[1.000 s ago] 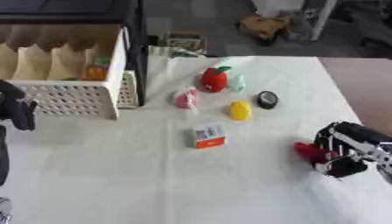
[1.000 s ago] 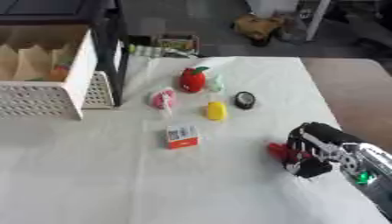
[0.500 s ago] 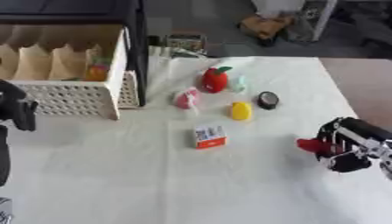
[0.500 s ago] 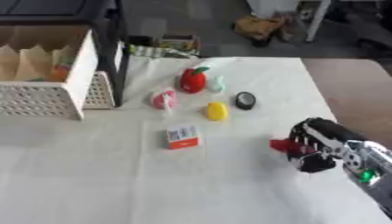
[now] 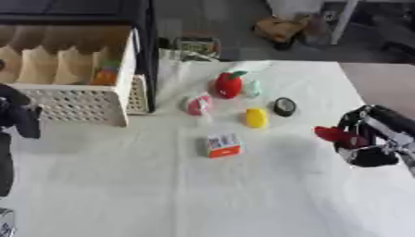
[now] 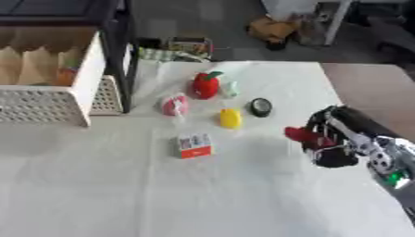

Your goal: Pick up objects from table and place into drawer.

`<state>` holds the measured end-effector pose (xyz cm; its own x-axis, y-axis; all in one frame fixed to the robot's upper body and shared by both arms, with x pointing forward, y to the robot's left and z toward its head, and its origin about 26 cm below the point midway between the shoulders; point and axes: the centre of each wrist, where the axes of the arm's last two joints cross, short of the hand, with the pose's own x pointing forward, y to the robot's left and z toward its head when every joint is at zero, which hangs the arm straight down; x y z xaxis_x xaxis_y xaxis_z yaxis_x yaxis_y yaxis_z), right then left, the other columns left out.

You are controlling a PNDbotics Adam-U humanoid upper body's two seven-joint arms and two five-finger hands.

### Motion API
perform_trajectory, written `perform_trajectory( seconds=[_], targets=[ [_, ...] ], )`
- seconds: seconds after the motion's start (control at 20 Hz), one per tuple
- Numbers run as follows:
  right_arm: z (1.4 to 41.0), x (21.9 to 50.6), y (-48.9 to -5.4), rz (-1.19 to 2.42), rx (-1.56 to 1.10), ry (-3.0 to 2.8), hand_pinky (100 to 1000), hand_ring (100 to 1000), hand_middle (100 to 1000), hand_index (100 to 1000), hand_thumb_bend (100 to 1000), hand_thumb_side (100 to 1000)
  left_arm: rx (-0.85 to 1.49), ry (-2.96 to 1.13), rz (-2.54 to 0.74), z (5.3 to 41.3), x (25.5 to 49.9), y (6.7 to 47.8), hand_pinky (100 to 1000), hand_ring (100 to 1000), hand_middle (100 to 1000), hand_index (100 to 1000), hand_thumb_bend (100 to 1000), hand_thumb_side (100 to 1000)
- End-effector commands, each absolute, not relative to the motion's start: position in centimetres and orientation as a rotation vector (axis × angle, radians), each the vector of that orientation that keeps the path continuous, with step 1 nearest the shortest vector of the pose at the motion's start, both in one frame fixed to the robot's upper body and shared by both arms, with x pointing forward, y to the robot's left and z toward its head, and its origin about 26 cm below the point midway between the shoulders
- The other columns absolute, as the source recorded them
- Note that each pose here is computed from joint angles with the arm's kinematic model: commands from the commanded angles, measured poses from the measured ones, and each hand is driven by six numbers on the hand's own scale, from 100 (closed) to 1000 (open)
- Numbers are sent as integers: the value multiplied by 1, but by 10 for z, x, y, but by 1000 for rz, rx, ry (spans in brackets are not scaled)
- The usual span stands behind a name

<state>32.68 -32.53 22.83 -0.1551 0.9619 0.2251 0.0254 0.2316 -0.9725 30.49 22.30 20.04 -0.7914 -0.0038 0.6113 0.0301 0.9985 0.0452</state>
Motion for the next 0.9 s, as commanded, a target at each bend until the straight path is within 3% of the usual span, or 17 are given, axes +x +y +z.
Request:
perform_trajectory(
  seconds=[0.05, 0.9],
  targets=[
    [263, 317, -323, 1118, -1073, -1544, 386, 377, 385, 481, 100, 100, -19, -2505, -77, 207, 303, 225, 218, 232, 424, 782, 100, 672],
    [358, 293, -261, 1154, -1073, -1946, 390, 367, 373, 462, 100, 115, -47, -2511, -101, 213, 304, 223, 221, 239, 423, 782, 100, 672]
  ],
)
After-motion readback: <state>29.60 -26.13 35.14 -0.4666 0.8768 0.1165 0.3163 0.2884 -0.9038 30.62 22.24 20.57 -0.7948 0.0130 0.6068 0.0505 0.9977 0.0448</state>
